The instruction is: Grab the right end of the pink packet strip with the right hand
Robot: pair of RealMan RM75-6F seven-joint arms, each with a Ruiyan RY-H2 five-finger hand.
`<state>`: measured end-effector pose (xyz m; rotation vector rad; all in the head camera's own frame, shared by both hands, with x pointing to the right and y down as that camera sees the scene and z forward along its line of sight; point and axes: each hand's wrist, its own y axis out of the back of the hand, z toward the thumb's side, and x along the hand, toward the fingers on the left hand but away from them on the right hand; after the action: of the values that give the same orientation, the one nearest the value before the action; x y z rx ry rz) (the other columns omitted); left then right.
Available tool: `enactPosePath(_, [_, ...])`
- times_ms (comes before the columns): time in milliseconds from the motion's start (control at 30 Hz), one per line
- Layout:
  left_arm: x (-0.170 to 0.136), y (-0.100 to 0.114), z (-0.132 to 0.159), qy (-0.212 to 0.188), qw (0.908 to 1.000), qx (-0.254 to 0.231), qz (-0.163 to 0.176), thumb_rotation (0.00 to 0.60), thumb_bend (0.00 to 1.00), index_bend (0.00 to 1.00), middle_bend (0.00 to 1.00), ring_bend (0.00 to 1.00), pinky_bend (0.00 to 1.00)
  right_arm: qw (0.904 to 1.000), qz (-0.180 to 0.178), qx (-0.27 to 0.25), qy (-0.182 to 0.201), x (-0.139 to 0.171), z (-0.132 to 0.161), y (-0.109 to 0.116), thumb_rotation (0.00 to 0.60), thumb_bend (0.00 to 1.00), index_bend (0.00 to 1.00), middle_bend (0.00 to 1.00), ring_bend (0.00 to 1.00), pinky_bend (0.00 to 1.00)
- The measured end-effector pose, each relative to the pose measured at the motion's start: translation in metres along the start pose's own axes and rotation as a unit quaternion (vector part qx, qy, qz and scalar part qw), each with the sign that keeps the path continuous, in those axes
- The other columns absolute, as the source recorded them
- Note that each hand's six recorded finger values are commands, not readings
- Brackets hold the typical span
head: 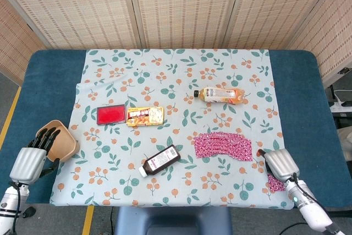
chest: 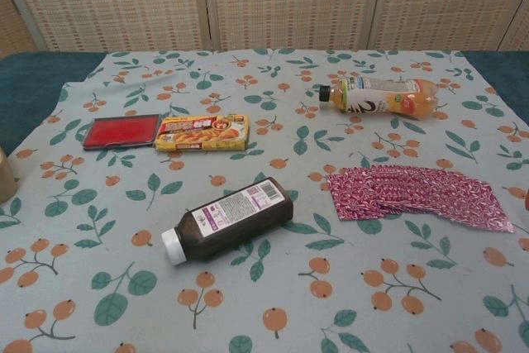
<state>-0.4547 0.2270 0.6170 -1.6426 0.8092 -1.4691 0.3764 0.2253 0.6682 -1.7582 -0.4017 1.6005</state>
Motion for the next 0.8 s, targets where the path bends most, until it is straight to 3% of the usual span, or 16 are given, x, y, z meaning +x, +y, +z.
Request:
enactPosePath(167, [0.0, 0.0, -0.001, 0.002, 1.0, -0.001, 0.0, 0.6, 0.37, 0.05, 0.06, 0.06, 0.33, 0.9995, -0.015, -0.011, 0.027, -0.012, 0.011, 0.001, 0.6, 0.99, 0.31, 0.79, 0.75, 0.85])
enactPosePath(367, [0.0, 0.0, -0.001, 0.0, 1.0, 0.0, 0.0, 0.6, 0.37, 0.05, 0.06, 0.06, 0.33, 0.9993, -0.003, -0.004, 0.037, -0.026, 0.018, -0.002, 0.6, 0.99, 0.31, 0.79, 0.75, 0.85])
enactPosePath(800, [0.0, 0.002, -0.002, 0.0, 1.0, -0.002, 0.003, 0.6, 0.37, 0.05, 0.06, 0.06, 0.33, 0.9997, 0.016, 0.0, 0.017, -0.04, 0.011, -0.009, 0.6, 0.99, 0.31, 0.79, 0.75, 0.85])
